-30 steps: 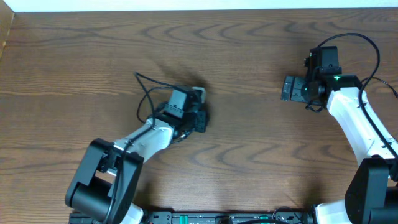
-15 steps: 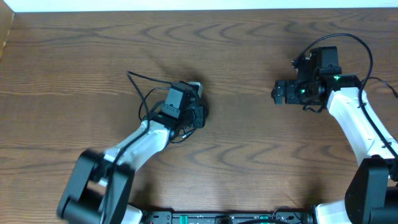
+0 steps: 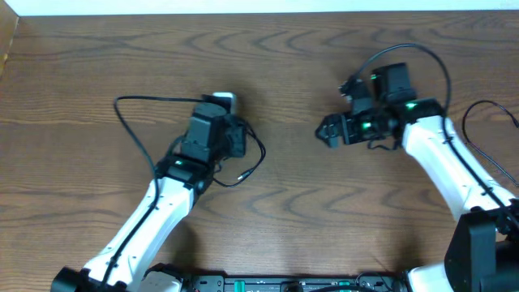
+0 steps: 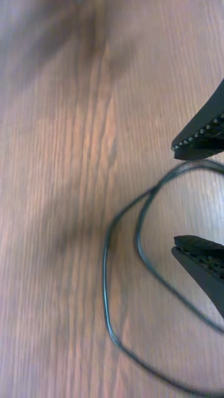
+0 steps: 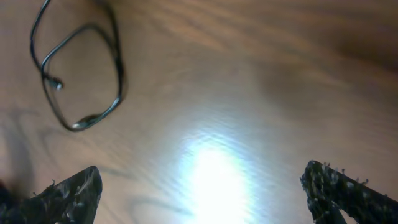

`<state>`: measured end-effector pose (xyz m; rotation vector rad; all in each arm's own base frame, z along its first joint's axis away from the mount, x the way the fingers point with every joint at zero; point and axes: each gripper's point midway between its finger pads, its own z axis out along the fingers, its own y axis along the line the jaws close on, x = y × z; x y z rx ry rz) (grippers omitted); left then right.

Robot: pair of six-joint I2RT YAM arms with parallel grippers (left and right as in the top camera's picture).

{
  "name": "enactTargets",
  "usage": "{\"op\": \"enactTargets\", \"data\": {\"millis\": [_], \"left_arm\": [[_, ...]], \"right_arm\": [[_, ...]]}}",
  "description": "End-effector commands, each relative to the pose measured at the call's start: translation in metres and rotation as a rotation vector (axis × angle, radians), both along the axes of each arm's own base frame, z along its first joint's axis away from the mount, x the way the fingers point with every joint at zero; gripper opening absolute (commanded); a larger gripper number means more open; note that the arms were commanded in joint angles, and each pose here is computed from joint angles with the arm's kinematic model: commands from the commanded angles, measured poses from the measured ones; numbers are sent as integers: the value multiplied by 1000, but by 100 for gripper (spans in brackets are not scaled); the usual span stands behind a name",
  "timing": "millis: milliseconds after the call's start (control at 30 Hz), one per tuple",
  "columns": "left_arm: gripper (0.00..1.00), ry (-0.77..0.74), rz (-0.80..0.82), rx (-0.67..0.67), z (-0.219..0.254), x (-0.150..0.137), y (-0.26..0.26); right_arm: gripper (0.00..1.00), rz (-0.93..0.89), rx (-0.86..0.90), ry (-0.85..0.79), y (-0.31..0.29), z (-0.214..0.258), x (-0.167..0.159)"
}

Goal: Untangle cables

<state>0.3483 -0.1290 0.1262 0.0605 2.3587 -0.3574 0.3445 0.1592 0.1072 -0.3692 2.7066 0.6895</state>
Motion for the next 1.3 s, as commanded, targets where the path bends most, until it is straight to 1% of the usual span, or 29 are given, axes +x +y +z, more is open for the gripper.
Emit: {"op": "enactTargets", "data": {"millis": [0,300,467,667,867,1067,1267], "left_arm": [[45,-21,57,26,11,4,21],[45,83,218,51,-3,-6,83],[45,127,288,47,-10,-11,105],[45,149,294,51,-17,-12,107],[45,210,293,65,-37,-12,107],[45,248,292,73,-53,-10,107],[45,261,292,75,-61,-7,107]], "right_arm": [[99,-19,5,25,17,3,-9],[99,154,-2,-15,79,5,-39],[99,113,-55,-29,91,2,-43],[99,38,-124,-16,98,-13,-46],[99,52,-119,7,120,-35,-49],[99,12,-104,35,130,-49,-46],[99,11,-93,19,133,-49,-42]]}}
